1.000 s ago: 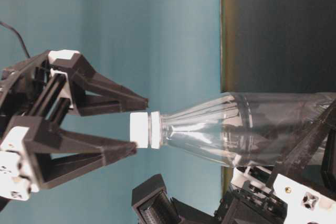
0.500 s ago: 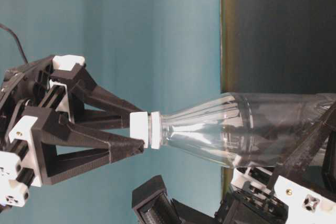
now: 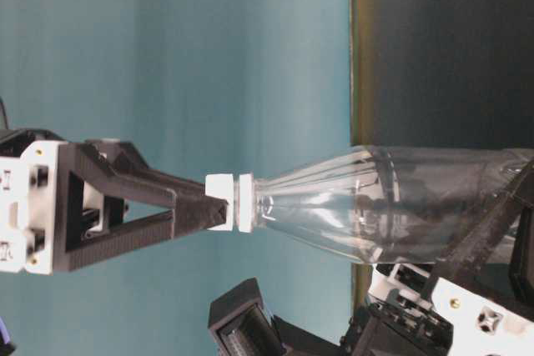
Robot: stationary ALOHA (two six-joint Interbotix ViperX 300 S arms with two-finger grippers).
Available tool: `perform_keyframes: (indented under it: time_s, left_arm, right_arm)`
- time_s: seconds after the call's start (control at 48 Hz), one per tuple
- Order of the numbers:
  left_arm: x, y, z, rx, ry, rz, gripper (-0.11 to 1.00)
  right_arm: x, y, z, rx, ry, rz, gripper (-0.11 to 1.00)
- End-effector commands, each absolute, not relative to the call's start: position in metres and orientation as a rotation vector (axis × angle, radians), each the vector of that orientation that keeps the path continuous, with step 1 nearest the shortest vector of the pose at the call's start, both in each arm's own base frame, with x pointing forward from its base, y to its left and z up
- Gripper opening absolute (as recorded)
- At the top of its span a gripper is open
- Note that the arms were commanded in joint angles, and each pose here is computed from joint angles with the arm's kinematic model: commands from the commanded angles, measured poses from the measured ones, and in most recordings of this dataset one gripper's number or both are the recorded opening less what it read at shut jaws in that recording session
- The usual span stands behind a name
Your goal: Open the bottle cap by holding the bottle with the left arm and twisting the cap with the right arm.
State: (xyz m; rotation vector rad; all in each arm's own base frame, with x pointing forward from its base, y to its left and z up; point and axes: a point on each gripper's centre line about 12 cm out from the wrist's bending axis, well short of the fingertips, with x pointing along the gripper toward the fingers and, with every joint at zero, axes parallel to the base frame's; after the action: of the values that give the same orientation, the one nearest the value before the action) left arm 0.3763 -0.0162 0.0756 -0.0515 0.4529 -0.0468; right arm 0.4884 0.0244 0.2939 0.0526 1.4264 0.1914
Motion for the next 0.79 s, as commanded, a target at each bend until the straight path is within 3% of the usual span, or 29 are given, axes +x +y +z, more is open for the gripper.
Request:
perform_keyframes:
  time_s: [0.0,0.333,0.771]
  left_arm:
    - [0.377,-0.019,0.077,-0.044,0.452,-0.057,0.88]
    - [0.377,-0.018,0.077,-0.041,0.45,-0.056,0.88]
    - [0.376,-0.018,0.077,-0.037,0.451,-0.056,0.88]
  right_arm:
    - [0.489,0.02,0.302,-0.046,1.41,0.24,0.37]
    - [0.491,0.03,0.301,-0.334,1.34,0.464,0.37]
    - [0.494,0.033,0.304,-0.314,1.3,0.442,0.37]
